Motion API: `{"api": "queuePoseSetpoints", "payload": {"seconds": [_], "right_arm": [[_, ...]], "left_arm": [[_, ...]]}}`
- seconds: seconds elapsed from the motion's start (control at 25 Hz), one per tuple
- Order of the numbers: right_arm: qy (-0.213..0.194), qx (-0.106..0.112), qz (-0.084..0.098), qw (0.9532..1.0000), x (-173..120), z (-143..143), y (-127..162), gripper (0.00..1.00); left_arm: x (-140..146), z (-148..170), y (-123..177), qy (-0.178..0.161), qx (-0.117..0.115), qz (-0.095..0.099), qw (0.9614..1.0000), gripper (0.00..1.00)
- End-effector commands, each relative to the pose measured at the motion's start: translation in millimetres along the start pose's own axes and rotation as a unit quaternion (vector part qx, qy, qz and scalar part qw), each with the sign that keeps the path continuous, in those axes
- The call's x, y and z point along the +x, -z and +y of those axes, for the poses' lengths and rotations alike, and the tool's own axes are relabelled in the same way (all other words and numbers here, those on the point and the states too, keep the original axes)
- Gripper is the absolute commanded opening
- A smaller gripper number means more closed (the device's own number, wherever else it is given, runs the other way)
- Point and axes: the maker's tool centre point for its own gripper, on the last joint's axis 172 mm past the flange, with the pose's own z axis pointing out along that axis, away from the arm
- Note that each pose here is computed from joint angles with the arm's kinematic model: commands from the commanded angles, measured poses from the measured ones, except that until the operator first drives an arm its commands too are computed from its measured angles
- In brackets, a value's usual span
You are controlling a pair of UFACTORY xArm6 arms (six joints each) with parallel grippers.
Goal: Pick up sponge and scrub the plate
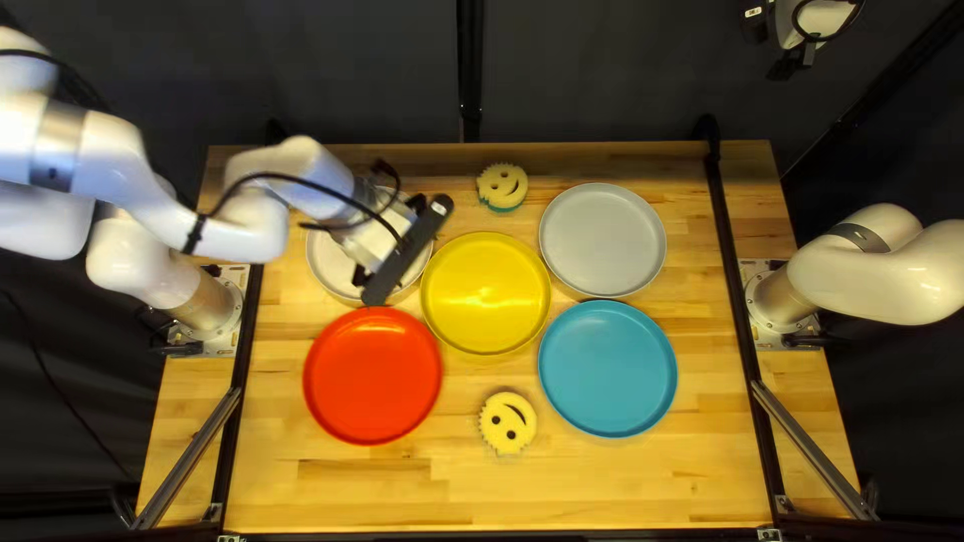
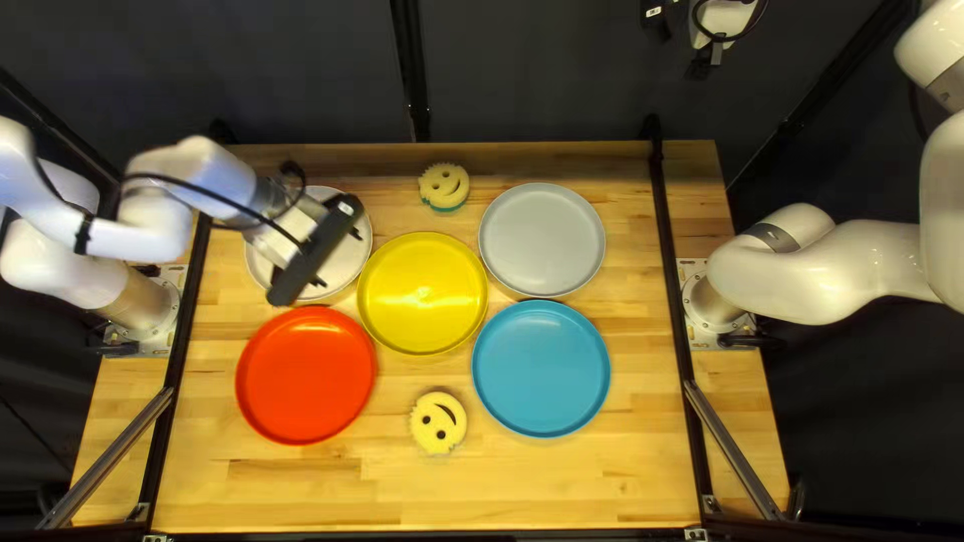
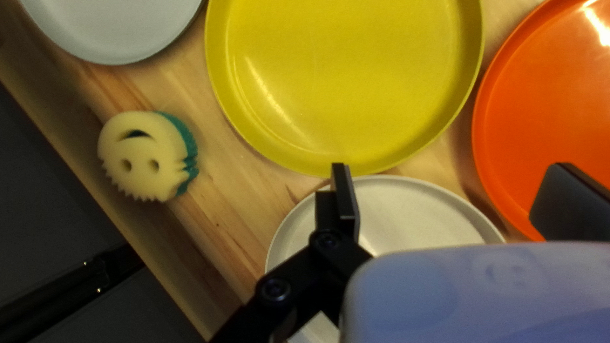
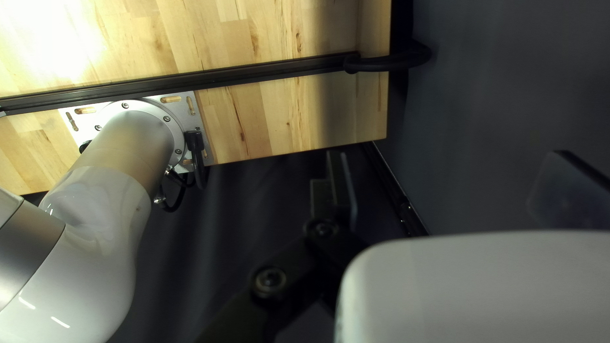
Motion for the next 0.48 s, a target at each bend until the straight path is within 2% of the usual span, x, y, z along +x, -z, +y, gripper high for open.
{"api": "queuePoseSetpoints", "payload": {"seconds": [0.04, 0.2, 0.28, 0.36, 0.4, 0.48], "right_arm": [[0.0, 0.0, 0.0, 1.0, 0.0, 0.0, 0.0, 1.0], [0.0, 0.0, 0.0, 1.0, 0.0, 0.0, 0.0, 1.0], [0.0, 0.0, 0.0, 1.0, 0.0, 0.0, 0.0, 1.0], [0.0, 0.0, 0.0, 1.0, 0.0, 0.0, 0.0, 1.0], [0.0, 0.0, 0.0, 1.0, 0.0, 0.0, 0.0, 1.0], [0.0, 0.0, 0.0, 1.0, 0.0, 0.0, 0.0, 1.0]], "left_arm": [[-48.1, -27.0, 45.1, 0.038, 0.001, -0.022, 0.999, 1.0], [-82.4, -45.6, 101.5, 0.076, 0.006, -0.053, 0.9957, 1.0], [-89.3, -45.5, 127.6, 0.09, 0.008, -0.063, 0.9939, 1.0], [-83.6, -36.9, 154.6, 0.104, 0.013, -0.074, 0.9918, 1.0], [-70.9, -27.5, 163.6, 0.107, 0.014, -0.077, 0.9912, 1.0], [-54.1, -16.5, 167.3, 0.106, 0.017, -0.078, 0.9911, 1.0]]}}
